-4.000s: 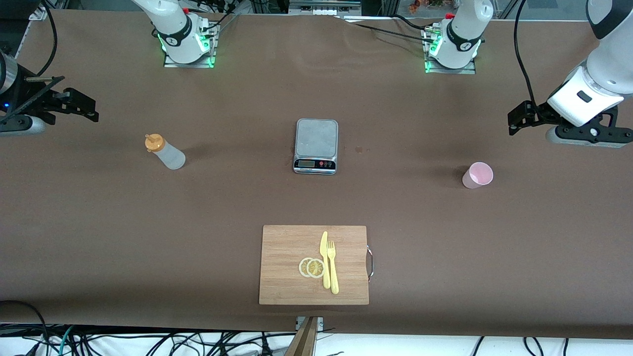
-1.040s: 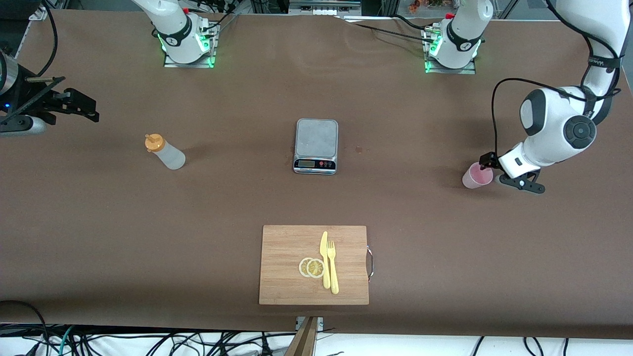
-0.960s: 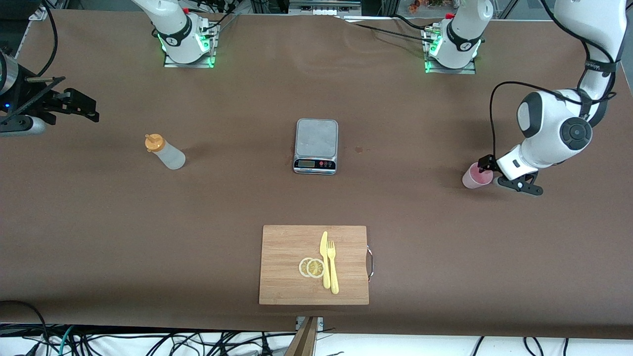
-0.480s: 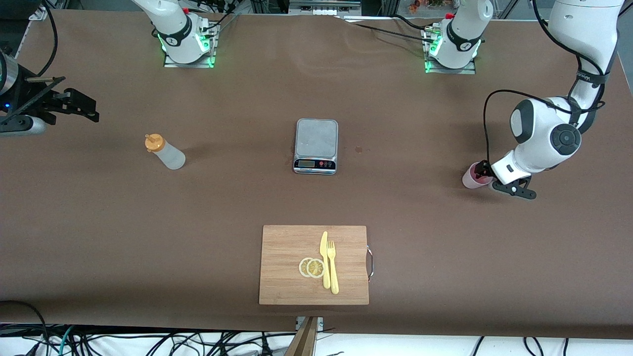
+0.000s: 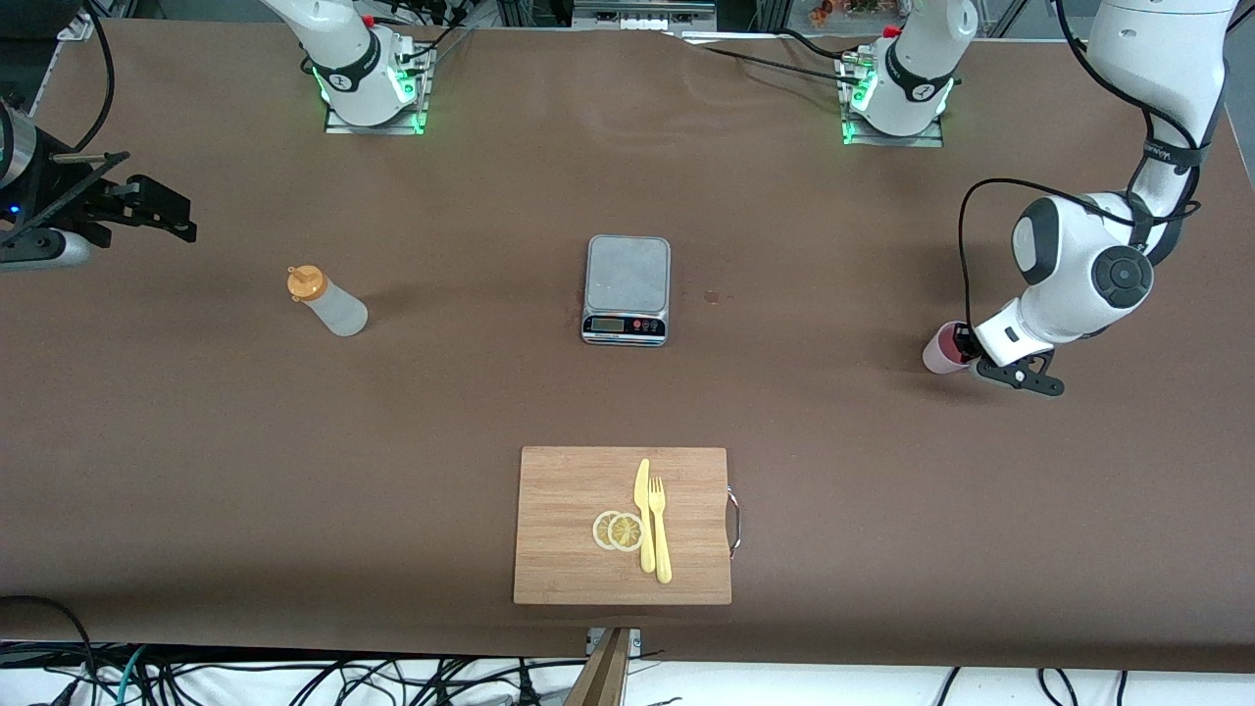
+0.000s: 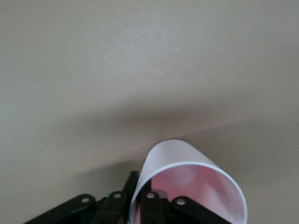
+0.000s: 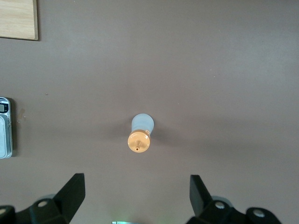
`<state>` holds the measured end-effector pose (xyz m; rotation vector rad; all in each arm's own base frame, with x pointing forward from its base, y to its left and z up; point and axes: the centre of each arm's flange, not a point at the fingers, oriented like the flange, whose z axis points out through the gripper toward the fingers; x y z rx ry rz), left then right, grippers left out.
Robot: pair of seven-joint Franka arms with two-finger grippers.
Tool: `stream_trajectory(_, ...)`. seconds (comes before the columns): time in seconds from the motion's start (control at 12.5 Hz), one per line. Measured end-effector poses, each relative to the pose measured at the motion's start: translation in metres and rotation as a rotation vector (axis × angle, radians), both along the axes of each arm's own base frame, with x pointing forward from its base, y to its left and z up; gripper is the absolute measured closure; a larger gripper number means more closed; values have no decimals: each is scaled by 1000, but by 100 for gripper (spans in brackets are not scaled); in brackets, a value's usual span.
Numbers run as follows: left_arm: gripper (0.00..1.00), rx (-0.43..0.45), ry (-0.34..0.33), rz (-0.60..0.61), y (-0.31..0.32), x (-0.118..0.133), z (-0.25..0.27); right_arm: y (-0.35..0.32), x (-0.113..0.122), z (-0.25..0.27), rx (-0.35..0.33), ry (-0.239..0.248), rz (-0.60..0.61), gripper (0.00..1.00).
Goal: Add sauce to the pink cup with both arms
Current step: 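Close the left gripper on the pink cup and lift it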
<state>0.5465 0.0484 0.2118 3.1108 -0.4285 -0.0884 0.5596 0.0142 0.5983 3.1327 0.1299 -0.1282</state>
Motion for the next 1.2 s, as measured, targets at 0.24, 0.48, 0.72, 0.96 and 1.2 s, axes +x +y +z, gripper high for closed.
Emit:
stream_trajectory(0.24, 95, -1, -2, -3, -2, 1, 2, 0, 0, 0, 0, 0, 0, 0)
stream_trajectory(0.48, 96, -3, 11, -10, -5, 1, 4, 0, 0, 0, 0, 0, 0, 0)
stream_trajectory(0.72, 96, -21, 60, -71, -39, 8, 32, 0, 0, 0, 0, 0, 0, 0)
stream_trajectory(0.96, 96, -33, 96, -139, -79, 26, 76, 0, 0, 0, 0, 0, 0, 0)
stream_trajectory(1.2, 96, -49, 105, -210, -122, 34, 102, 0, 0, 0, 0, 0, 0, 0)
